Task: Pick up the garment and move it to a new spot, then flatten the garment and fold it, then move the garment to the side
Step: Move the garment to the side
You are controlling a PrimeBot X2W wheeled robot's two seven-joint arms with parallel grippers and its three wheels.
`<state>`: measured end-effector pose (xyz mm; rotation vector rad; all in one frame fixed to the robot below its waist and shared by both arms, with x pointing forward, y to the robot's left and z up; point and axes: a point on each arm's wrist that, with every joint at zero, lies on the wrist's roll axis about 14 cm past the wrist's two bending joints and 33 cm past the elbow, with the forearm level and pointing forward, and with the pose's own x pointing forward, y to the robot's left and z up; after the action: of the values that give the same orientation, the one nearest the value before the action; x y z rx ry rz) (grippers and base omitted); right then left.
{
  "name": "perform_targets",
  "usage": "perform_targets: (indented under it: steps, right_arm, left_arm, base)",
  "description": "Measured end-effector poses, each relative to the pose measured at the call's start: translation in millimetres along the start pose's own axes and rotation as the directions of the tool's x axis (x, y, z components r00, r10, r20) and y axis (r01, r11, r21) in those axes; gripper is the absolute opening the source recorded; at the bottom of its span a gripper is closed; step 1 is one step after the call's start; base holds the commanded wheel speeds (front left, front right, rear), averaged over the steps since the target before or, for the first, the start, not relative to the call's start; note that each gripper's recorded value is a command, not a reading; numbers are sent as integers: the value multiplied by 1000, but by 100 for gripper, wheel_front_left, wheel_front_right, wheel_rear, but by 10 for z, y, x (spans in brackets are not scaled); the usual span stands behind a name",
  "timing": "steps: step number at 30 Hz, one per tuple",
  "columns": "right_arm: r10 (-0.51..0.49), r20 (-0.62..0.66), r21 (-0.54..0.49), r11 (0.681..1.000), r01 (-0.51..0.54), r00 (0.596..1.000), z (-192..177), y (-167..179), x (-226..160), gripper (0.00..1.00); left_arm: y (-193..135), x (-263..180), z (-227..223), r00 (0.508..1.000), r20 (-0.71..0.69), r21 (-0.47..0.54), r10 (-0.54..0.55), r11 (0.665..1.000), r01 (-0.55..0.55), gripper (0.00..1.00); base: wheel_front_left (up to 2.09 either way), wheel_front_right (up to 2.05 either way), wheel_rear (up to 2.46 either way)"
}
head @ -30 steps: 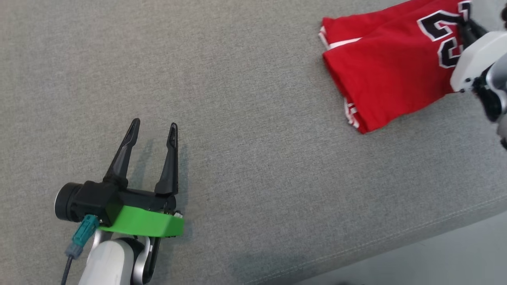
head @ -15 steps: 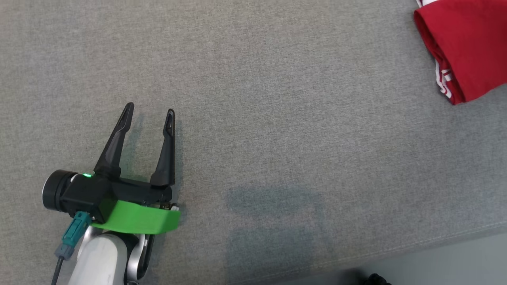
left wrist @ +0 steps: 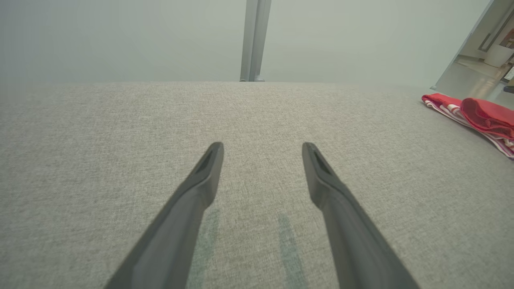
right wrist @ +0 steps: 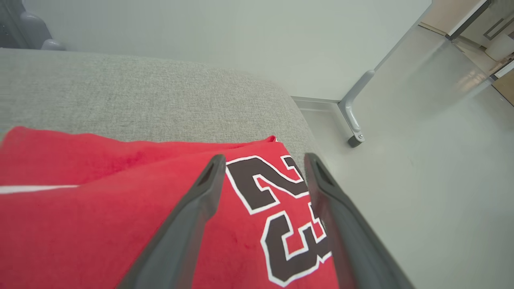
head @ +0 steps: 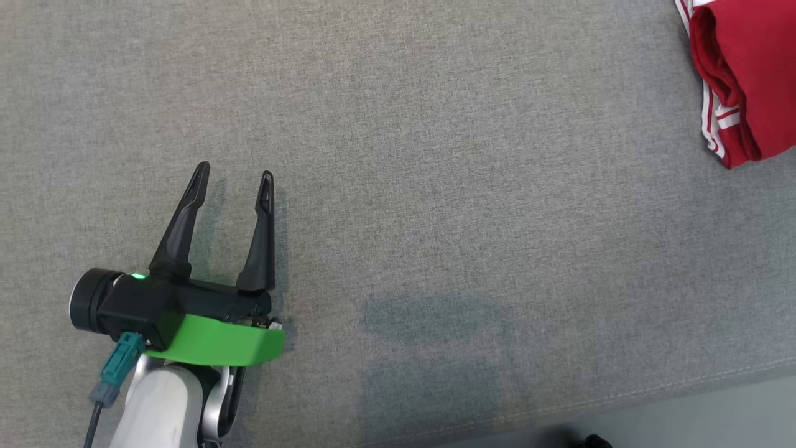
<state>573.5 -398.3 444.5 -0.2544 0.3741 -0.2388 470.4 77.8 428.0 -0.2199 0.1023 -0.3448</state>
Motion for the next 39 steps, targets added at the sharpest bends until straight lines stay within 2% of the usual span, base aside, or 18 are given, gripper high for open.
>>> perform_targets:
  steps: [6, 7, 9, 16, 23, 32, 39]
  right_arm:
    - [51, 70, 4, 999, -51, 996, 259, 233, -48, 100]
    - [79, 136, 21, 996, -82, 988, 482, 354, -71, 100]
    - [110, 201, 17, 993, -116, 973, 684, 460, -131, 100]
    - [178, 356, 72, 974, -217, 917, 994, 782, -528, 100]
    - [215, 425, 150, 941, -303, 879, 867, 1156, -1081, 100]
    - [223, 507, 226, 898, -378, 833, 750, 1575, -1851, 100]
    - [227, 508, 249, 885, -394, 831, 573, 1652, -2235, 100]
  left_arm:
    - [7, -5, 159, 999, 52, -7, 15, 1000, -15, 100]
    - [30, -20, 213, 997, 69, -9, 27, 1000, -26, 100]
    - [73, -38, 283, 995, 90, -14, 49, 999, -48, 100]
    - [282, -165, 435, 985, 117, -6, 125, 992, -125, 100]
    - [478, -411, 650, 961, 159, -16, 225, 974, -225, 100]
    - [642, -970, 635, 930, 148, -34, 337, 941, -335, 100]
    - [635, -1274, 582, 919, 135, -46, 370, 929, -367, 100]
  base:
    - [0, 0, 0]
    - [0, 0, 0]
    - [0, 0, 0]
    - [0, 0, 0]
    - [0, 0, 0]
    - [0, 0, 0]
    - [0, 0, 0]
